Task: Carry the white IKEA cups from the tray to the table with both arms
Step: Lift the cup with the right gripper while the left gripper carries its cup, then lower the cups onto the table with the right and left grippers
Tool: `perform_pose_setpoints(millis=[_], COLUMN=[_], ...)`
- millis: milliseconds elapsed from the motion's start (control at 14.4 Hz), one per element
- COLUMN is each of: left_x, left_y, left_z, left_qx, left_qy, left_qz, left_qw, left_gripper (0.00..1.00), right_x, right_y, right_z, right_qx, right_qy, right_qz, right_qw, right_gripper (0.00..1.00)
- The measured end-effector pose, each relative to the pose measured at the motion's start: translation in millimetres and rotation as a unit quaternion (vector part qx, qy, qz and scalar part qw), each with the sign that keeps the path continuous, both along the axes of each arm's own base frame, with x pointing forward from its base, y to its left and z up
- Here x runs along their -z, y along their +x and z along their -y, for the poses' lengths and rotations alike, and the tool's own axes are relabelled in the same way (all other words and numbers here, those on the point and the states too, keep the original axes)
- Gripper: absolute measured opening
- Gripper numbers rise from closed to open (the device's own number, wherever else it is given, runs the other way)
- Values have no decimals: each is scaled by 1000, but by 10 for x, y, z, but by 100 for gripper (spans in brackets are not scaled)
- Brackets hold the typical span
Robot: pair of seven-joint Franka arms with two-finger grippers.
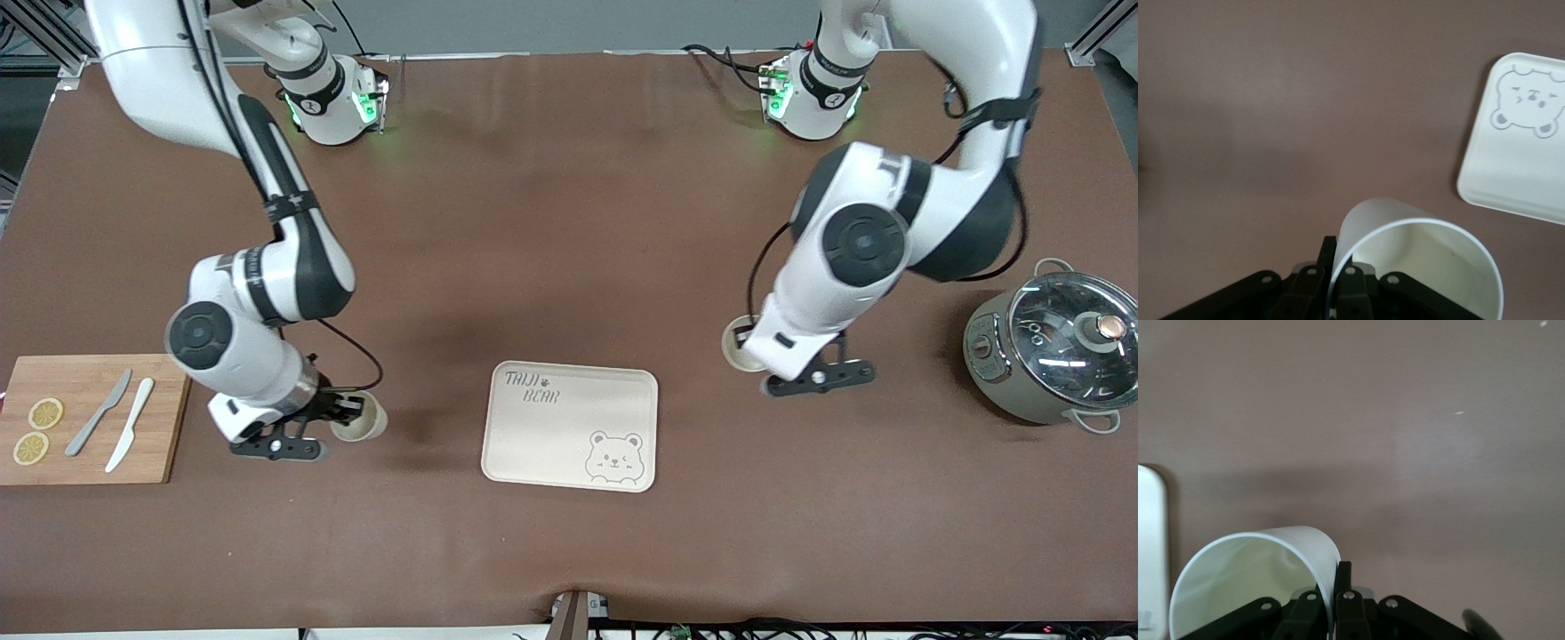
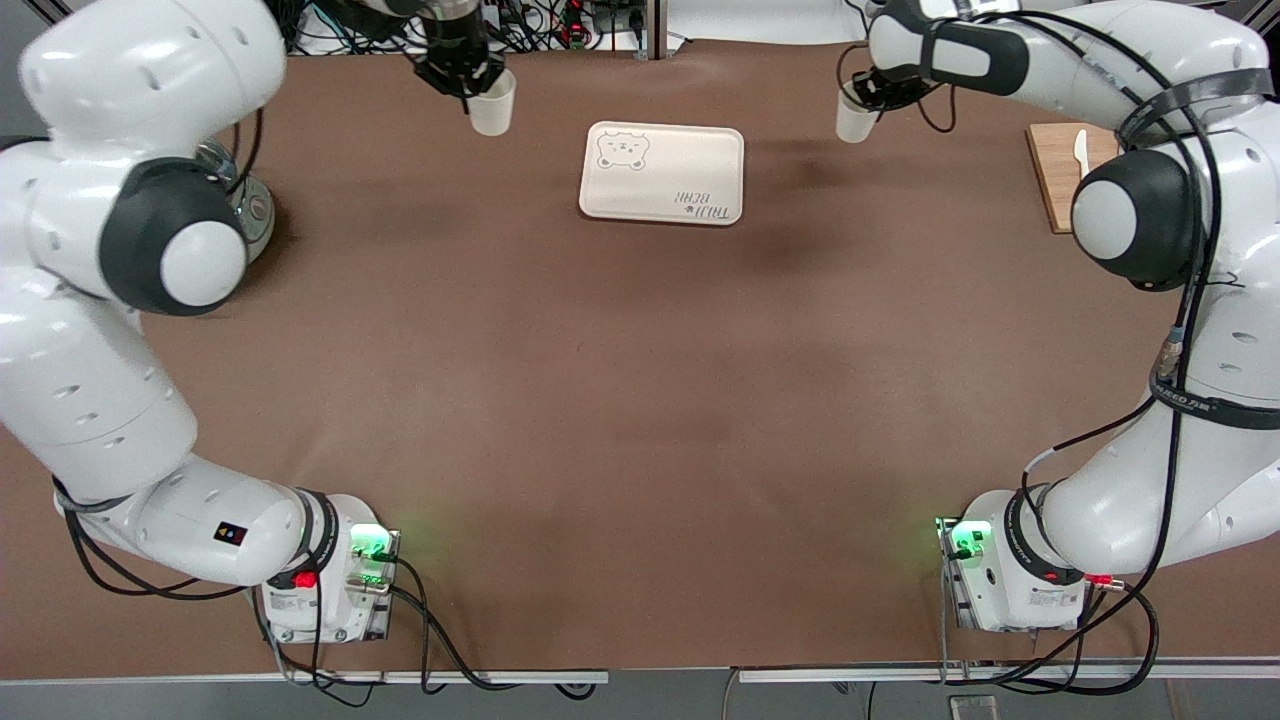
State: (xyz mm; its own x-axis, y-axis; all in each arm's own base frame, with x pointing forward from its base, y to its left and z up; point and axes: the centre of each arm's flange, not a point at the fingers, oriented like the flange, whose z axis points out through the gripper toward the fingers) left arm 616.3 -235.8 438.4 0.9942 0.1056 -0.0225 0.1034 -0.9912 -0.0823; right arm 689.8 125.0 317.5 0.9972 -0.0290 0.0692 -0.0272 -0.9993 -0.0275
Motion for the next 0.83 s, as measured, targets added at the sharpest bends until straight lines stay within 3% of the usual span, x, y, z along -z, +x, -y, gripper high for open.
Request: perform_pose_setpoints(millis=[208, 416, 554, 831], left_x=[51, 176, 315, 630], left_y=[-204, -482, -654, -848], left_z=[-519, -1009, -1281, -1612], left_qx=[18, 42, 54, 71], left_qy=[-17, -44, -46, -45], left_qz=[18, 33, 39, 50], left_qw=[1000, 998, 997, 995], left_gripper=[4, 4, 4, 4], right_x=[35, 132, 181, 264], right_y=[3, -25, -45, -84], right_z=[542, 925, 1189, 1595], right_qx=[-30, -49, -65, -87], right_qy=[-4, 28, 46, 46], right_qz=[-6, -12, -11, -2], right_qw=[1000, 998, 997, 995], right_gripper=[4, 4, 4, 4])
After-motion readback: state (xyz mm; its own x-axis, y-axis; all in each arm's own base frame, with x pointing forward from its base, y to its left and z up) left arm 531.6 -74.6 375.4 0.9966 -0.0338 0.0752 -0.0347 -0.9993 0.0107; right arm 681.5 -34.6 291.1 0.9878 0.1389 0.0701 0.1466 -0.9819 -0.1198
